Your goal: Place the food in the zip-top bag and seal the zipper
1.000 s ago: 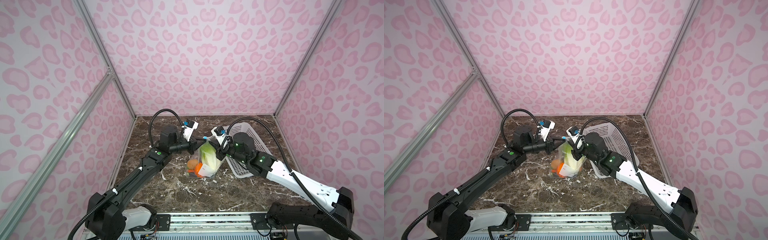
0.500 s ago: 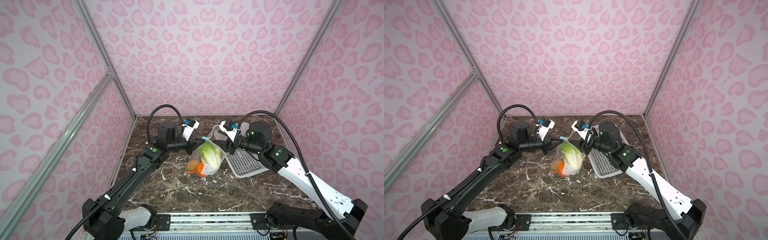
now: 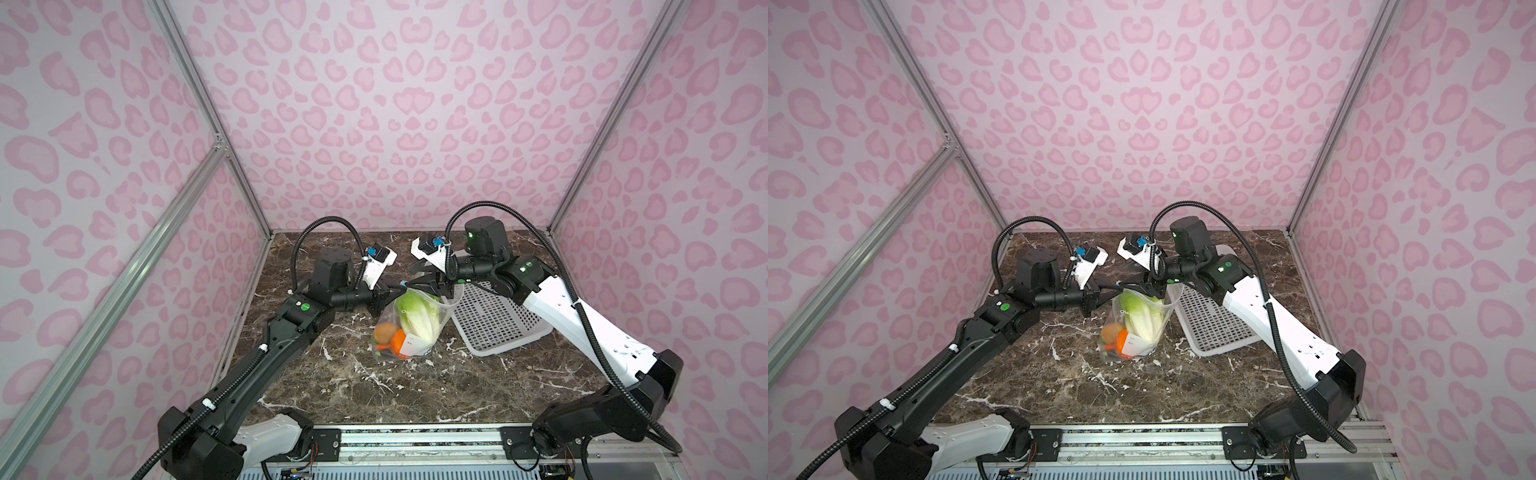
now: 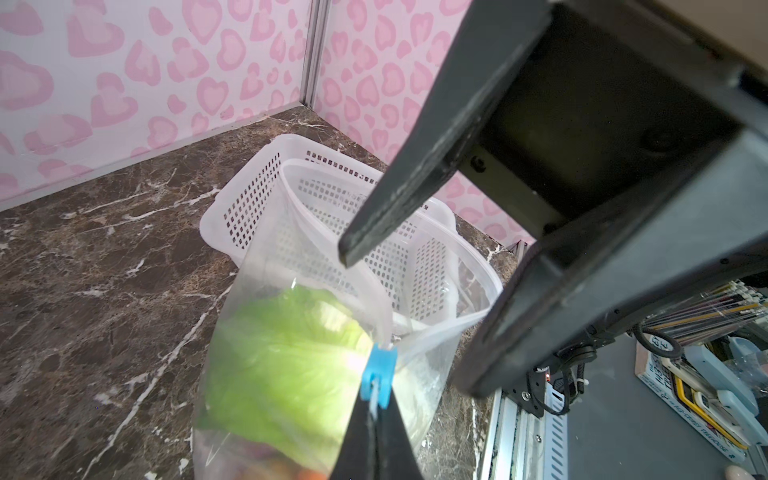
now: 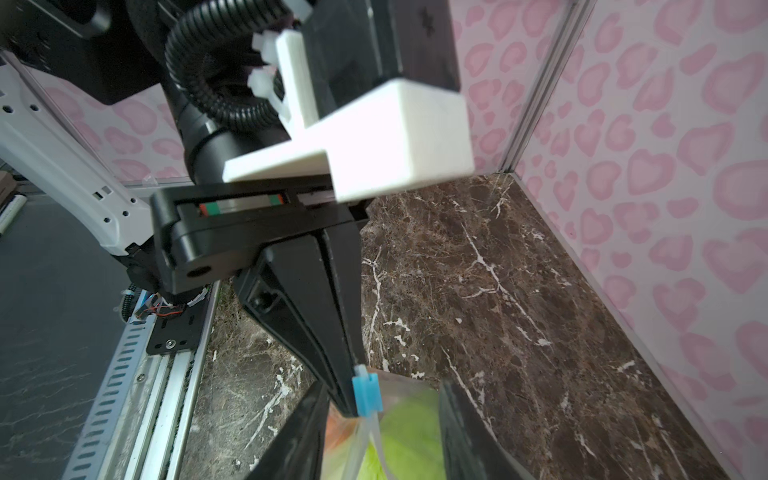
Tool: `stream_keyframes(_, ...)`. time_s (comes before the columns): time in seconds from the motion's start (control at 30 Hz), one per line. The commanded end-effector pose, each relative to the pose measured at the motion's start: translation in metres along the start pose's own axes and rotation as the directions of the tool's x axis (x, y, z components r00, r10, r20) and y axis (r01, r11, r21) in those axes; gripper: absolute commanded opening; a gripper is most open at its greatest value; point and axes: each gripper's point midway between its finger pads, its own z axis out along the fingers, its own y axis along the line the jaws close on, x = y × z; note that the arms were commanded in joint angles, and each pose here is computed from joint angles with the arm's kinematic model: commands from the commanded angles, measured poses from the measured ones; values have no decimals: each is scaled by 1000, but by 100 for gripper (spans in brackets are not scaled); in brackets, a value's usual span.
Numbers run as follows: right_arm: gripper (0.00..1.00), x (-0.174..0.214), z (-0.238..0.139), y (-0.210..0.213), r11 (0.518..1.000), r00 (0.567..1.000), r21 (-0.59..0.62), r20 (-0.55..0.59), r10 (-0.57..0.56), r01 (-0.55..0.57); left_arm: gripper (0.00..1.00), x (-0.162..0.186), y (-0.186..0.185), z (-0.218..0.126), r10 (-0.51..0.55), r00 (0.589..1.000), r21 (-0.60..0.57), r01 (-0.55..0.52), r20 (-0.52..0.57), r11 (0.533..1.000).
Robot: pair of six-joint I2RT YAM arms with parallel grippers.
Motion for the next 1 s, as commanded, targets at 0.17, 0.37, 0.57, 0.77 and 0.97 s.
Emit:
stream_keyframes(0.17, 38, 3, 10, 9, 996, 999, -84, 31, 9, -7, 4, -5, -1, -1, 35, 999, 4, -35, 23, 999)
stream_keyframes(0.37, 36, 14, 21, 7, 993, 999, -112, 7, 48, -47, 4, -6, -2, 0, 32, 999, 12, -32, 24, 999)
stream_keyframes(0.57, 23, 20, 24, 5, 991, 998, -114, -14, 66, -67, 4, -6, -1, -2, 36, 999, -2, -36, 26, 999)
stream_keyframes(0.77, 20, 14, 19, 5, 992, 998, -104, 6, 67, -66, 4, -4, 2, -1, 32, 999, -15, -32, 19, 999)
stream_keyframes(0.97, 25, 16, 17, 9, 993, 997, -99, 30, 73, -70, 4, -5, 2, -1, 30, 999, -13, -30, 18, 999)
